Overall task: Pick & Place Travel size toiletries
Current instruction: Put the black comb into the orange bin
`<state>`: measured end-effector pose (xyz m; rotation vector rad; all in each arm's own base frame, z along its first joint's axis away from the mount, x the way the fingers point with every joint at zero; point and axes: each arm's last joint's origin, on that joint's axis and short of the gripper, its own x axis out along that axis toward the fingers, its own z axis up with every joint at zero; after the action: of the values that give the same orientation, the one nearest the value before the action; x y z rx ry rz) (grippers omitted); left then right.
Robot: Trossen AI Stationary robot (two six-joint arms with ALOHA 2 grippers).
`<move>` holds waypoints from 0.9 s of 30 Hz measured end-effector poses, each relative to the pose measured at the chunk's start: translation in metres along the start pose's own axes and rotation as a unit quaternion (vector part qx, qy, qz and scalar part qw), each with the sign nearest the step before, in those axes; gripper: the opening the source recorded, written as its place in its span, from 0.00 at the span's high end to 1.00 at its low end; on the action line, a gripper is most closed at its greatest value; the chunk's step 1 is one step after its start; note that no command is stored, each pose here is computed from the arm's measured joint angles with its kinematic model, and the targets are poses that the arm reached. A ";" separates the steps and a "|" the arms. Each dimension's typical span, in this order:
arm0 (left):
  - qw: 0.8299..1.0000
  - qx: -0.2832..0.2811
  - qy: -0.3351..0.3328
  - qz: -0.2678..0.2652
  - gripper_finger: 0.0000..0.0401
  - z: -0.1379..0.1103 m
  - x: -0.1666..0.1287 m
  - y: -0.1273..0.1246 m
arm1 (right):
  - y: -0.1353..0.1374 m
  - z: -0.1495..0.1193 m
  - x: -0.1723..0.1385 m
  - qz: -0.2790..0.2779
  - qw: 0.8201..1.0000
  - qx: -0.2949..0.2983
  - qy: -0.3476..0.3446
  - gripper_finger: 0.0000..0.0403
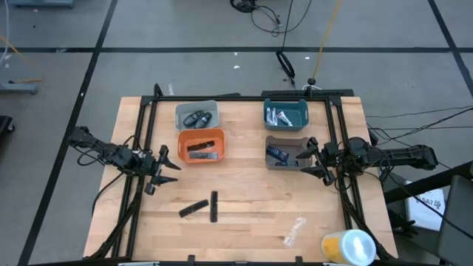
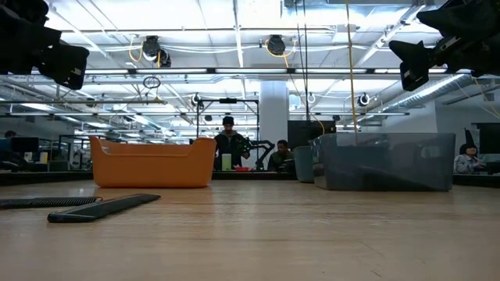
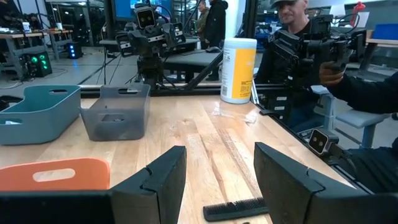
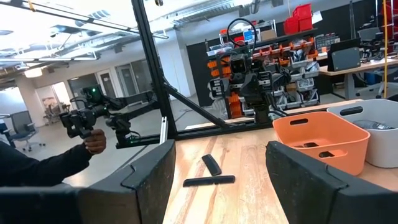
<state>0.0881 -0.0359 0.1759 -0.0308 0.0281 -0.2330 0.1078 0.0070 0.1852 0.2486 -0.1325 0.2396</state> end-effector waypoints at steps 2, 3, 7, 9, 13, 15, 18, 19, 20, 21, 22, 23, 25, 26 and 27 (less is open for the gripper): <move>1.000 0.000 0.000 0.000 0.54 0.000 0.000 0.000 | 0.000 0.000 0.000 0.000 1.000 0.000 0.000 0.41; 1.000 0.000 0.000 0.000 0.54 0.000 0.000 0.000 | 0.000 0.000 0.000 0.000 1.000 0.001 0.000 0.41; 1.000 -0.015 -0.007 0.000 0.54 0.001 0.000 0.000 | 0.000 0.000 0.000 0.000 1.000 0.010 0.000 0.41; 0.998 -0.052 -0.038 -0.003 0.54 0.007 0.000 0.000 | 0.000 0.000 0.000 0.000 1.000 0.018 0.000 0.41; 0.989 -0.118 -0.090 -0.012 0.54 0.018 -0.002 0.000 | 0.000 0.000 0.000 0.000 1.000 0.023 0.001 0.41; 0.984 -0.139 -0.114 -0.017 0.54 0.022 -0.003 0.000 | 0.000 0.000 0.000 0.000 1.000 0.018 0.001 0.41; 0.972 -0.196 -0.123 -0.033 0.54 0.025 -0.003 -0.001 | 0.000 0.000 0.000 0.000 1.000 0.015 0.001 0.41; 0.970 -0.206 -0.125 -0.041 0.54 0.025 -0.003 -0.001 | 0.000 0.000 0.000 0.000 1.000 0.015 0.001 0.41; 0.969 -0.206 -0.126 -0.046 0.54 0.026 -0.003 -0.001 | 0.000 0.000 0.000 0.000 1.000 0.014 0.001 0.41; 0.970 -0.204 -0.124 -0.048 0.54 0.025 -0.003 -0.001 | 0.000 0.000 0.000 0.000 1.000 0.015 0.001 0.41; 0.972 -0.199 -0.118 -0.048 0.54 0.024 -0.003 -0.002 | 0.000 0.000 0.000 0.000 1.000 0.016 0.001 0.41; 0.974 -0.194 -0.107 -0.045 0.54 0.022 -0.002 -0.002 | 0.000 0.000 0.000 0.000 1.000 0.017 0.001 0.41; 0.975 -0.205 -0.081 -0.031 0.54 0.017 -0.001 -0.001 | 0.000 -0.001 0.000 -0.001 1.000 0.018 0.004 0.41; 0.972 -0.223 -0.074 -0.021 0.54 0.015 -0.001 -0.001 | 0.000 -0.001 0.000 -0.001 1.000 0.018 0.004 0.41; 0.968 -0.239 -0.072 -0.008 0.54 0.014 0.000 0.000 | 0.000 -0.001 0.000 -0.001 1.000 0.018 0.004 0.41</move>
<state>0.0884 -0.0353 0.1900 -0.5280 -0.0609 -0.2361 0.1079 0.0070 0.1846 0.2835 -0.1209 0.2413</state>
